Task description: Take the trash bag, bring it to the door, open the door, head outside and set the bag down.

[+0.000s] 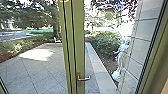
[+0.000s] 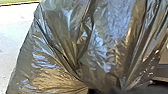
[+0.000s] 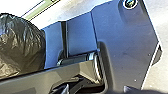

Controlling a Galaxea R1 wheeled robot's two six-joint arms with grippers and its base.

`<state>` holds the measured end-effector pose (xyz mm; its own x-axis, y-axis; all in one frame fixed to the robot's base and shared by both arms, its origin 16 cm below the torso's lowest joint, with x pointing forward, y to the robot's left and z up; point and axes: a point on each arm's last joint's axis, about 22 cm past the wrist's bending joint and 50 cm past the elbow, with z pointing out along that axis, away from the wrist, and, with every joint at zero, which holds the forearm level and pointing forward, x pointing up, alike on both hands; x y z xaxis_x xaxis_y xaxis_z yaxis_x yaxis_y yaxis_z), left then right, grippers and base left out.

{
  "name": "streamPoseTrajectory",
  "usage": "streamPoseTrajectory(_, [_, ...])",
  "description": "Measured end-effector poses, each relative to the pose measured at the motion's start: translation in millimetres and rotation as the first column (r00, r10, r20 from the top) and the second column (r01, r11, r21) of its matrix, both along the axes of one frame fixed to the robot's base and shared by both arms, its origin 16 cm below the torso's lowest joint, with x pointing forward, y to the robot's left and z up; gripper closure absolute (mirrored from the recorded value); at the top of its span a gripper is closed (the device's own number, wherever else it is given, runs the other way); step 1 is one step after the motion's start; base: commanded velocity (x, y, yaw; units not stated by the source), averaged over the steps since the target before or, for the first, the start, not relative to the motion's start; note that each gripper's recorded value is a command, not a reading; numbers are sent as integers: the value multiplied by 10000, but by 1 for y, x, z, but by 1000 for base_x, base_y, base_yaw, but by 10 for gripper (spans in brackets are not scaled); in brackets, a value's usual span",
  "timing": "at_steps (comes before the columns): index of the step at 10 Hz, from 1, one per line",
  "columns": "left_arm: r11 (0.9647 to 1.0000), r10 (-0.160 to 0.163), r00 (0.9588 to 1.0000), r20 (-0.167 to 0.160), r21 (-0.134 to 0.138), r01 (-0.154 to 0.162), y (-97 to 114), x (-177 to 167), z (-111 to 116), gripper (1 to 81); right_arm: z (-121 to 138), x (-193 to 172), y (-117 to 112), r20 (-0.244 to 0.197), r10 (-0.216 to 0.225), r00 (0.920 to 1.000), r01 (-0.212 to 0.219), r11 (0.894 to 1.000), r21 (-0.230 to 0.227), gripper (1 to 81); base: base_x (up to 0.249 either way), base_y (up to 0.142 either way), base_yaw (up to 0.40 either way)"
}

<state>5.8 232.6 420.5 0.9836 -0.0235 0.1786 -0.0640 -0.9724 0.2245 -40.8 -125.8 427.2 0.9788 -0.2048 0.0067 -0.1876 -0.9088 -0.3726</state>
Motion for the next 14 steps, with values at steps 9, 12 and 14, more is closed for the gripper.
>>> streamPoseTrajectory(9, [9997, -254, 9997, 73, 14, 253, -3, 1, 0, 811, 0, -3, 0, -32, -15, 10000, 15, 10000, 5, 10, 0, 0, 297])
streamPoseTrajectory(12, [9997, -258, 9997, 47, 7, 258, -3, 0, 0, 811, 0, -3, 2, -37, -42, 10000, 42, 10000, 25, 10, 0, 0, 267])
streamPoseTrajectory(14, [9997, -263, 9996, 39, -10, 263, -4, -1, 0, 811, 0, -3, 2, -25, -17, 10000, 17, 10000, 24, 10, 0, 0, 262])
